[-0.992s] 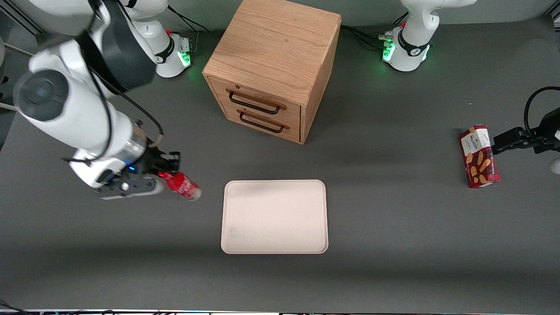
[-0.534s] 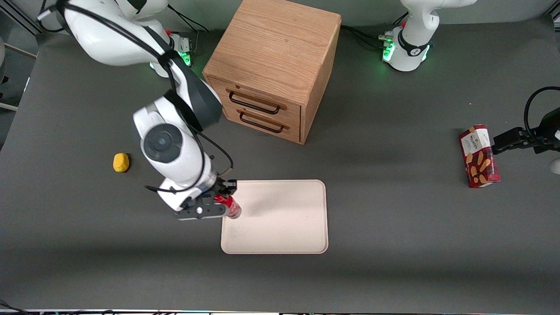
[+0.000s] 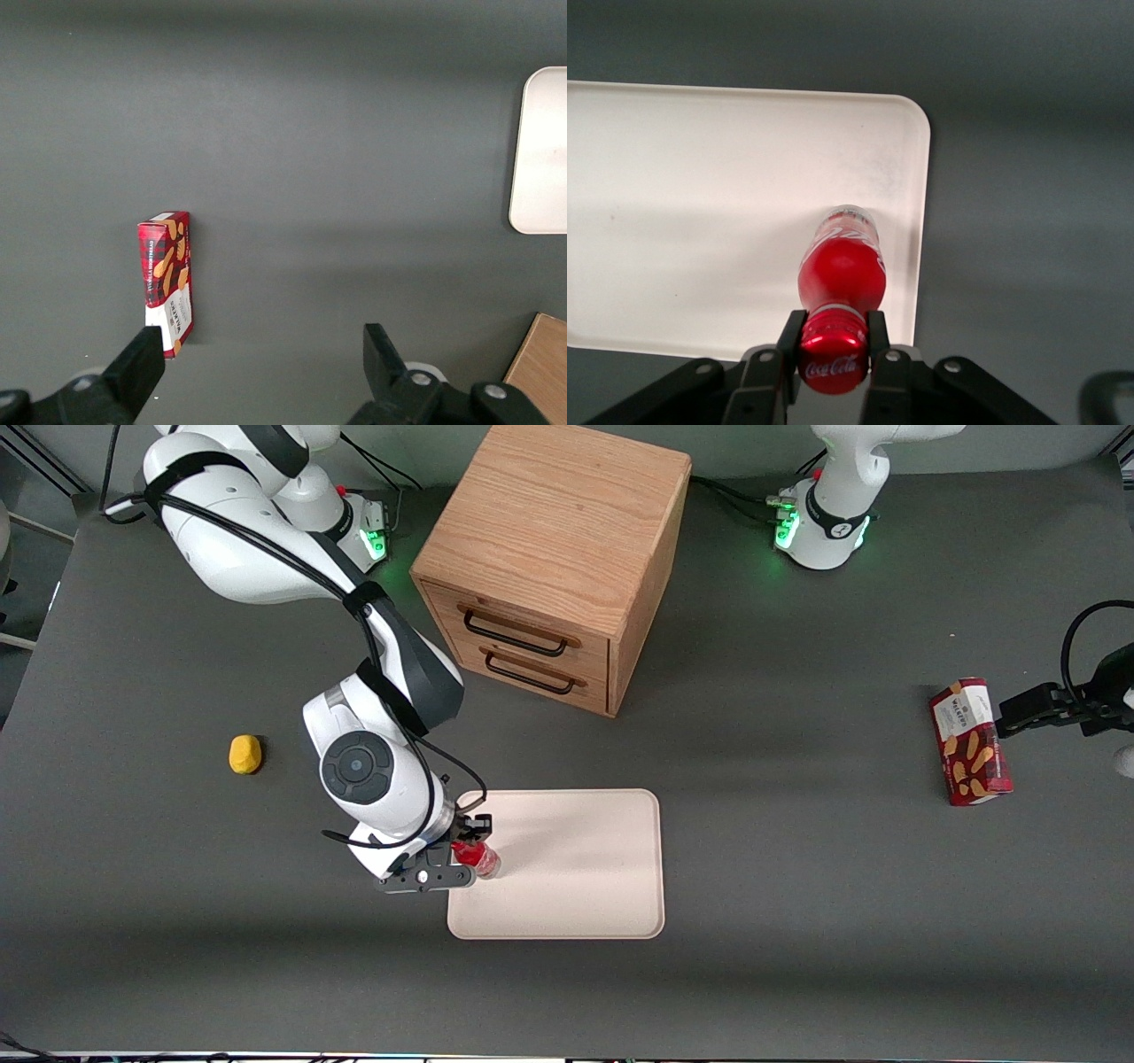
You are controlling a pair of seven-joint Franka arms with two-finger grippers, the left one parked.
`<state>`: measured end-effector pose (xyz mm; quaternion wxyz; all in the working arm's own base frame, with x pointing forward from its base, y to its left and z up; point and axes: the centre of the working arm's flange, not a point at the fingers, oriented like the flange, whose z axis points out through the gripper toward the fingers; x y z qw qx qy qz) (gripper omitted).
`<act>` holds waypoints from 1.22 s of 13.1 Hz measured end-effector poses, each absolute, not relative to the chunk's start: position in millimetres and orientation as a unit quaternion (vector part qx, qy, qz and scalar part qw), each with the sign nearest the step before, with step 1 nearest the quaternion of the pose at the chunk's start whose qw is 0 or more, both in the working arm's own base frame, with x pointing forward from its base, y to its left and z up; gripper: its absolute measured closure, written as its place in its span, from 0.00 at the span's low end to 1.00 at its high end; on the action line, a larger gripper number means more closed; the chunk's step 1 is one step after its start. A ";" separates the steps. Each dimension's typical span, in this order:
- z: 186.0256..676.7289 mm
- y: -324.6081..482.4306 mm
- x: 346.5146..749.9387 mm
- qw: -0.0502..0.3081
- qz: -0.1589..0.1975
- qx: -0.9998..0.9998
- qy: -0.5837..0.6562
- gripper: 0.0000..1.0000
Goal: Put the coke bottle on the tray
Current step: 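Lower the bottle onto the tray and open the right gripper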
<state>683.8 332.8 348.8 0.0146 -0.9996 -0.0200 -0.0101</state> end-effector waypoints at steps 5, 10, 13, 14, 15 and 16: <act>338.6 334.1 686.8 0.014 -0.022 -0.999 -0.024 0.68; 326.4 333.9 689.2 0.008 -0.026 -0.999 -0.028 0.68; 326.0 334.0 689.3 0.009 -0.026 -0.999 -0.028 0.68; 326.3 334.1 689.5 0.009 -0.027 -0.999 -0.028 0.63; 327.4 334.2 690.0 0.010 -0.029 -0.999 -0.027 0.55; 328.0 333.6 690.6 0.010 -0.030 -0.999 -0.027 0.44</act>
